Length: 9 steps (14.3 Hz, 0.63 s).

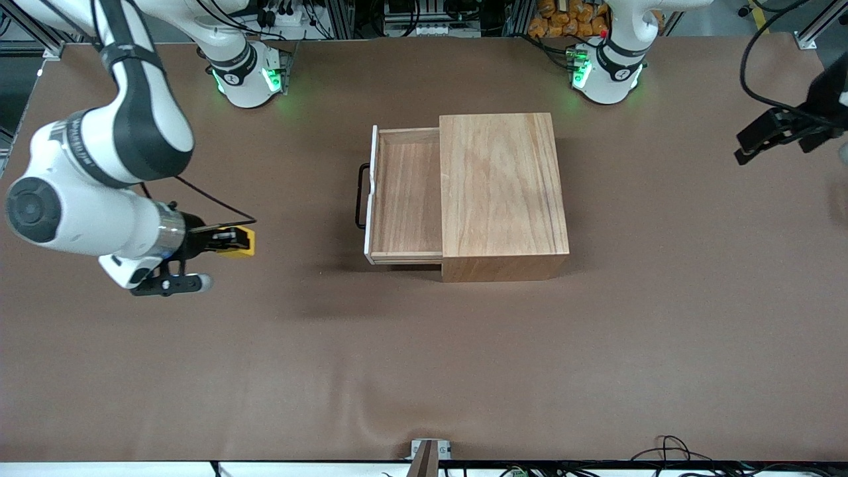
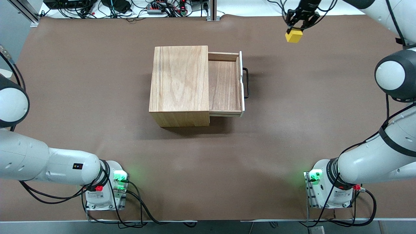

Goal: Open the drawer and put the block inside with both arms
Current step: 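Carry the yellow cube with the right gripper into the open drawer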

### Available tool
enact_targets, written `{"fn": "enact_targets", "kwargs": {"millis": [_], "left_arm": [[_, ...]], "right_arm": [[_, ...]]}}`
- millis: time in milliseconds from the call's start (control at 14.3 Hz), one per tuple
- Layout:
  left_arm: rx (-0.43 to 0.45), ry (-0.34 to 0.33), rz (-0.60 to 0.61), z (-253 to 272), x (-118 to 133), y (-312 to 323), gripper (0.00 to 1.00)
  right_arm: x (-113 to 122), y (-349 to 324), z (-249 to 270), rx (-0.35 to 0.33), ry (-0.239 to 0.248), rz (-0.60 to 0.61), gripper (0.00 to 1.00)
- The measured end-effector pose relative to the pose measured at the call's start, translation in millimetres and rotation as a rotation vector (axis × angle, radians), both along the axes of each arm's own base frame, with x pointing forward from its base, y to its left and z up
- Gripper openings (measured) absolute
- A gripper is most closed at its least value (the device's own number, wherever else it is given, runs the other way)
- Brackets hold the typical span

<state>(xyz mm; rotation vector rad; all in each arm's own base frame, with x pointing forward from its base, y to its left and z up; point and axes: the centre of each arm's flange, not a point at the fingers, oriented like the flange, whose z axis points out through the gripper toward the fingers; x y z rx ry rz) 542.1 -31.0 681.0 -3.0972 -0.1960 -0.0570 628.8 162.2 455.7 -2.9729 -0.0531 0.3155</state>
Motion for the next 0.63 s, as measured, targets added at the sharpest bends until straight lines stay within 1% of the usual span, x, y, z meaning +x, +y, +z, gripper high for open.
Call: {"fn": "enact_targets", "kwargs": {"millis": [210,491,631], "left_arm": [[-0.011,0.001,-0.034,-1,1,7,1.0],[-0.068,0.0,-0.025,-1,1,9,1.0],[-0.074,-0.001,-0.021,-2,2,12,1.0]], "right_arm": [[-11,39,1,-0.005,0.014,-0.024,0.56],[-26,82,3,-0.02,0.029,-0.07,0.56],[-34,103,4,0.003,0.043,-0.063,0.56]]}}
